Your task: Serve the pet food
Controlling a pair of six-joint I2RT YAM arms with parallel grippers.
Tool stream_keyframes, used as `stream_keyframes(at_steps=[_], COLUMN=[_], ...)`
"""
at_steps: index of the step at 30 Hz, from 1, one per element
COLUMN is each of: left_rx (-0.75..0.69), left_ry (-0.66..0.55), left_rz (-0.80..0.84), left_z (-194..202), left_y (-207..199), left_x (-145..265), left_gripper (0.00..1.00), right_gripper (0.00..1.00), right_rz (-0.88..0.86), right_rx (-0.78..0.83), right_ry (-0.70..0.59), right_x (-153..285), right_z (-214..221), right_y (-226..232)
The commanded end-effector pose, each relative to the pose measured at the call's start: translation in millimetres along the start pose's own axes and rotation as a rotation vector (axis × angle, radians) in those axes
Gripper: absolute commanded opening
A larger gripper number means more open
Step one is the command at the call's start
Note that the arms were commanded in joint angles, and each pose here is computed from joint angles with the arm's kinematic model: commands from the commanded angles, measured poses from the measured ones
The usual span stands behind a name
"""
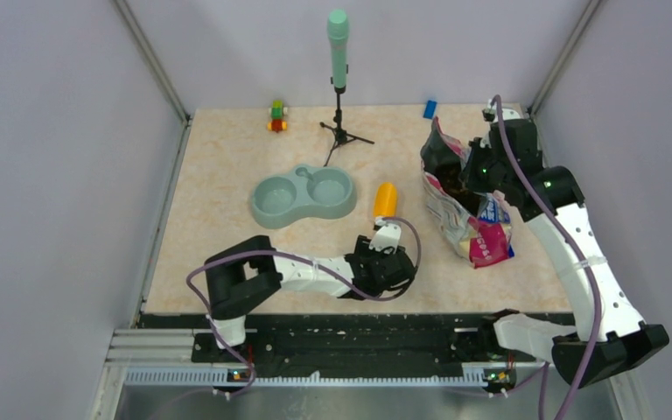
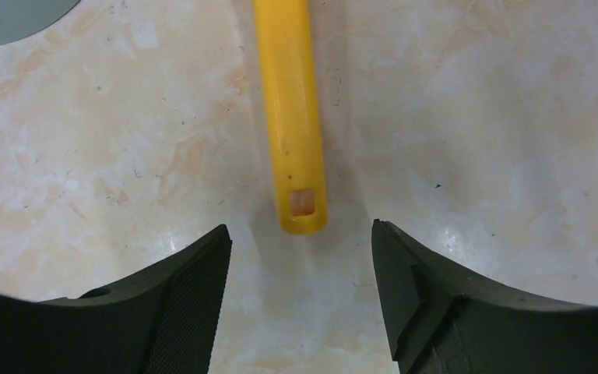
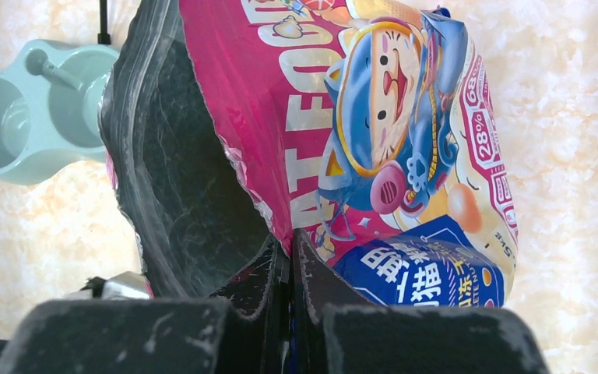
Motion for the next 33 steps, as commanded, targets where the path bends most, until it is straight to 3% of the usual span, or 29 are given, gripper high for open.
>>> stream_keyframes(at_steps=[1,7,17,24,33], left_rx=[0.012,0.006,0.035,0.023,0.028], left_ry=[-0.087,-0.089,-0.078,-0.077,-0.044], left_rz=[-0.027,-0.065,-0.135,-0.156,-0.180], left_z=[-12.9,-8.5,1.2,4.1,13.2], left_y=[-13.1,-19.4,-11.0,-6.9,-4.5], left_x=[-13.8,-32.4,-50.9,-51.2,-60.1], left_gripper=[0.70,0.68,0.53,0.51,0.32], right_gripper=[0.00,0.00,0.00,0.00,0.00], right_rz=[-0.082,-0.101,-0.089,-0.099,-0.089], right_rx=[-0.005,-0.007,0.004,0.004,0.009], right_ry=[-0.008,0.015,0.028,0.037,0.041], right_x=[14.4,14.6,14.9,11.4,7.8], right_z=[2.6,12.2,16.3,16.9,15.5], right_y=[6.8,4.9,1.4,3.3,3.6])
Point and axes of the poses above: each gripper's point midway between its finger pads, its own x axis back along the fingers, its own y axis along the line the jaws close on, z = x × y, the point moved 7 cm from there along x, back along the fingers, and after that the axes turned 12 degrees about -x, right-handed, at the moved point
